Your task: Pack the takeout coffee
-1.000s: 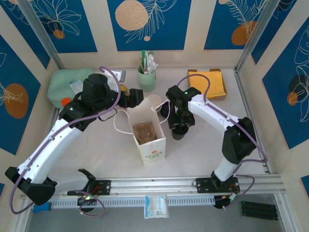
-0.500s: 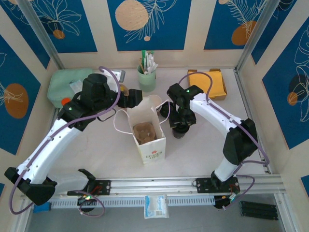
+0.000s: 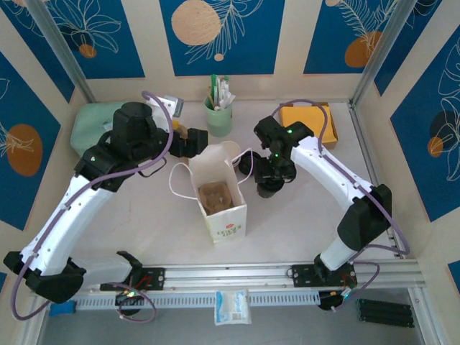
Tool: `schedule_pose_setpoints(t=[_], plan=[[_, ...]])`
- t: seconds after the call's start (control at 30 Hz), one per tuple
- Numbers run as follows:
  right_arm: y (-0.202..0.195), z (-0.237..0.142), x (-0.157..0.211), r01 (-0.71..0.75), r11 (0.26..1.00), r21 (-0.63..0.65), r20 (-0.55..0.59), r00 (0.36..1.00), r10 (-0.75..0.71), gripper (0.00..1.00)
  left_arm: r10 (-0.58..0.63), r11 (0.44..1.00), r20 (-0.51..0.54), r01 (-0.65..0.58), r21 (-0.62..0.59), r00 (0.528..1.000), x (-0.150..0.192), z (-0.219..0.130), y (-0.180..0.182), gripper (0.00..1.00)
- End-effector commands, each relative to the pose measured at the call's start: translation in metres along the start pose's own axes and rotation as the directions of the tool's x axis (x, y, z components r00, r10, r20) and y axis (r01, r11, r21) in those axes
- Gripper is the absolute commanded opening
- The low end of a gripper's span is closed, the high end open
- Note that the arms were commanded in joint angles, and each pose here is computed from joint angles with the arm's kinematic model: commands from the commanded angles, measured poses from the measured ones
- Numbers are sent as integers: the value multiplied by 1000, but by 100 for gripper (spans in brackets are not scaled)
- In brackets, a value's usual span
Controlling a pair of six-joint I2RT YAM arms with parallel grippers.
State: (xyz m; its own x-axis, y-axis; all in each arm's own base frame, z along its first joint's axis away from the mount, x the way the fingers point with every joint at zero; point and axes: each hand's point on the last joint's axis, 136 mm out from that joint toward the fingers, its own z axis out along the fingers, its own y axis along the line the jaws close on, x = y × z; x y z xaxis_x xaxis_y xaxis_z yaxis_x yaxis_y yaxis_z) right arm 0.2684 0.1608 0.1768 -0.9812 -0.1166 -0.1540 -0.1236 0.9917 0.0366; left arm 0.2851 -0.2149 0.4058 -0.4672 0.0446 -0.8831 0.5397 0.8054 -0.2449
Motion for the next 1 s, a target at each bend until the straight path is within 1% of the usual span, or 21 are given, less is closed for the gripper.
schedule_pose_setpoints(t=[0.0,0.23,0.4,0.6,0.77,0.97], plan=[[-3,-16,1,-1,1000,-19,14,1000,2,68,32,998,-39,-30,55,999,1,-5,-12,99],[-5,-31,-3,-9,999,-42,47,999,11,68,65,990,-115,-49,134,991,13,-2,-44,99],[-19,-43,-7,-44,998,-50,77,996,48,69,65,985,-157,-38,169,985,28,7,-68,99],[-44,-52,-6,-110,991,-76,104,988,117,69,67,972,-174,-25,233,982,33,20,-101,99],[-57,-55,-4,-148,983,-108,113,981,160,69,71,961,-191,-16,275,979,40,36,-128,98],[-60,-53,-2,-159,980,-121,113,978,173,69,54,960,-214,9,280,975,46,56,-140,91]])
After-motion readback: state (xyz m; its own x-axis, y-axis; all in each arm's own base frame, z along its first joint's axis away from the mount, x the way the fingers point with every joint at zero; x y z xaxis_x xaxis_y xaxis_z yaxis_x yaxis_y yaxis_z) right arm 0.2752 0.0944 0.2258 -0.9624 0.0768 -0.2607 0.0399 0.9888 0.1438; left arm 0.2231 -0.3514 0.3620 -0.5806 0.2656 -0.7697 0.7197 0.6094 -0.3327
